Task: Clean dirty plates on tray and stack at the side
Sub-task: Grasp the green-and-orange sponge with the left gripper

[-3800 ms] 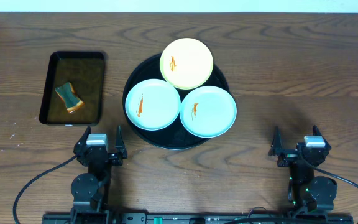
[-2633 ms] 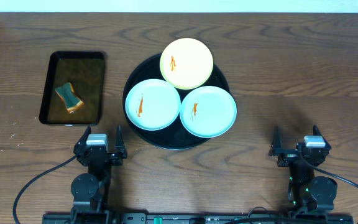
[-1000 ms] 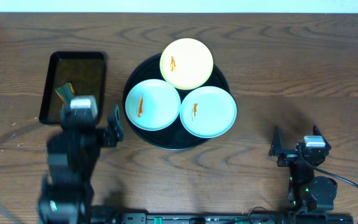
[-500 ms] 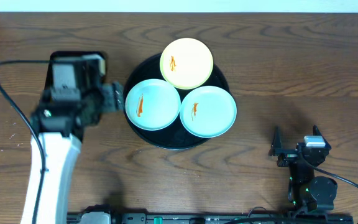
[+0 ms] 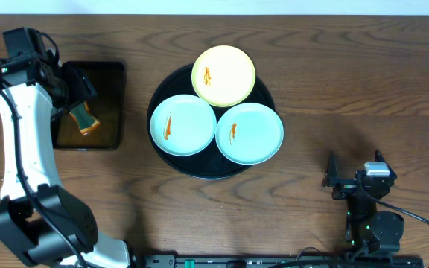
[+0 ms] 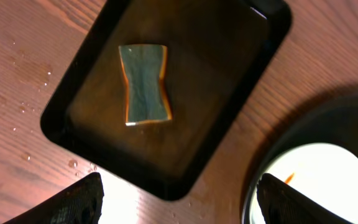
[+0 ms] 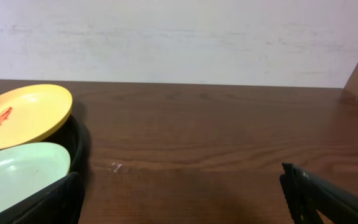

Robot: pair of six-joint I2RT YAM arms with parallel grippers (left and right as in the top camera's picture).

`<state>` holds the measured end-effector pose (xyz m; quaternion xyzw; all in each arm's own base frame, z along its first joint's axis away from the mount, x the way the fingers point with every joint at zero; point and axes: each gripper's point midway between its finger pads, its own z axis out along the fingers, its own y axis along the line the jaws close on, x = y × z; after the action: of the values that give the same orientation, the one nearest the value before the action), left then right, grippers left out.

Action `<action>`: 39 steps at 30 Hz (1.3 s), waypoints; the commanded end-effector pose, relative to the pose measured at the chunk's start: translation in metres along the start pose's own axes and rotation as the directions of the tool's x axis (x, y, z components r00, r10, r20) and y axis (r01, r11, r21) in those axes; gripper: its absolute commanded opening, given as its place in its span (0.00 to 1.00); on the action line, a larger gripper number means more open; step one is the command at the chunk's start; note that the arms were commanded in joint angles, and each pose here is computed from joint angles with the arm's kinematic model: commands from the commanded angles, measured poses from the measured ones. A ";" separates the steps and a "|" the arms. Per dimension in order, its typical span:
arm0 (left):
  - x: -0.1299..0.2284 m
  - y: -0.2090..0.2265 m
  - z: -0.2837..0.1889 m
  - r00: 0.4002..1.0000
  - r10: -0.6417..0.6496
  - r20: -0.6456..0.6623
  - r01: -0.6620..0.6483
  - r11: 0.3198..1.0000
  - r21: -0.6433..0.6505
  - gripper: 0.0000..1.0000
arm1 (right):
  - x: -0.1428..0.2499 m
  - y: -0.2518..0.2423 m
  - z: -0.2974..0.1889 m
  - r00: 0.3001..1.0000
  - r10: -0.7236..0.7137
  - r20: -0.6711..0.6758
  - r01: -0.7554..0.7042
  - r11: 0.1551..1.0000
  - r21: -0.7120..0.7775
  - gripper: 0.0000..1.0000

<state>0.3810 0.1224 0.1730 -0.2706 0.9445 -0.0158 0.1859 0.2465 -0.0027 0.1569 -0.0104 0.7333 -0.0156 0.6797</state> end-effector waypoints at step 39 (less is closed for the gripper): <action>0.019 0.049 0.173 0.975 -0.107 -0.197 0.074 0.983 -0.168 0.64 | 0.001 -0.003 0.000 1.000 -0.008 -0.003 0.008 1.000 0.013 0.99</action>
<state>0.4148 0.1654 0.0162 -0.3371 0.9371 0.0128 0.0898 0.2465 -0.0027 0.1569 -0.0104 0.7333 -0.0156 0.6797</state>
